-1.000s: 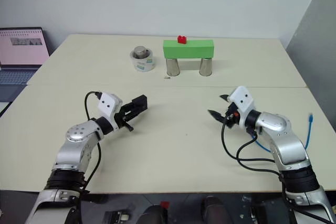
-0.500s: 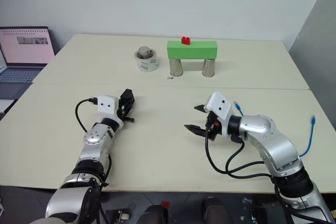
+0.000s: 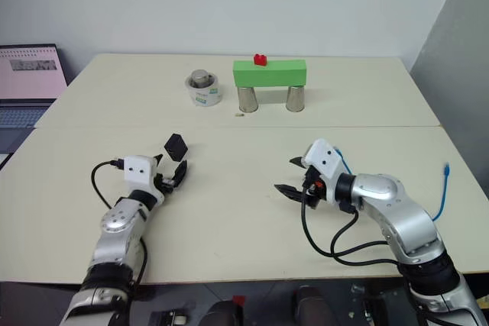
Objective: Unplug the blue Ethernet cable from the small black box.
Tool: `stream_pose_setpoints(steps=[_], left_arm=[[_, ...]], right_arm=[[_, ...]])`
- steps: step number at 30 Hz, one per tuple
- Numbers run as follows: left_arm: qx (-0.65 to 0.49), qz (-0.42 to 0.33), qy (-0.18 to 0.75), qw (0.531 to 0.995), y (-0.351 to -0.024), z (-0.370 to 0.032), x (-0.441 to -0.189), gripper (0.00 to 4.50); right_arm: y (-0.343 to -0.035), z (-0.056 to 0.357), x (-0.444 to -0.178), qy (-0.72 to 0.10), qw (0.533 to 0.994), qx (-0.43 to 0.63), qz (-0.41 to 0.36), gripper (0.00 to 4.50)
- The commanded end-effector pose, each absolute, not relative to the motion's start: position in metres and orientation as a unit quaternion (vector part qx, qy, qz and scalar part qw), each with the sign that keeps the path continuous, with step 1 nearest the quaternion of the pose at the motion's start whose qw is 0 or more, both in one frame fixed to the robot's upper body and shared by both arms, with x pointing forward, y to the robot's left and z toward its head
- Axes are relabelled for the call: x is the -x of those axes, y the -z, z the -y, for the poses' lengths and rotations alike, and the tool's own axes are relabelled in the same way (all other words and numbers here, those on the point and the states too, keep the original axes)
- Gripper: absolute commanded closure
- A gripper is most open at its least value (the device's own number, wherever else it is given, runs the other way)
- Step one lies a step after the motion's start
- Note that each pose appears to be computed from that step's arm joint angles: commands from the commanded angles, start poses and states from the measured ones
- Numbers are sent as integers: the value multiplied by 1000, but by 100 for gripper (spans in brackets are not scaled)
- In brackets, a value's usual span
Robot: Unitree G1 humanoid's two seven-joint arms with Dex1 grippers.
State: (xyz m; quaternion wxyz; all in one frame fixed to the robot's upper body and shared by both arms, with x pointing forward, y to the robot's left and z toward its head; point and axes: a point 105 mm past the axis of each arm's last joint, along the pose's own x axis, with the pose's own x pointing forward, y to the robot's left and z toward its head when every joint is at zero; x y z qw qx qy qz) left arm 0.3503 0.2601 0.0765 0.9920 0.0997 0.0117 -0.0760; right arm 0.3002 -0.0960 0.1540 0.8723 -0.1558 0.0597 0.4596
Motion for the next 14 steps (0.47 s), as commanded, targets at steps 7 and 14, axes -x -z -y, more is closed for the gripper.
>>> stream_pose_setpoints(steps=[7, 14], left_arm=[[-170, -23, 205, 964, -140, -261, -322, 100], [-176, -24, 229, 957, -162, -265, -321, 100]], right_arm=[[-167, 173, -293, -368, 913, 159, -75, 79], [-174, 196, -299, -337, 928, 139, -78, 79]])
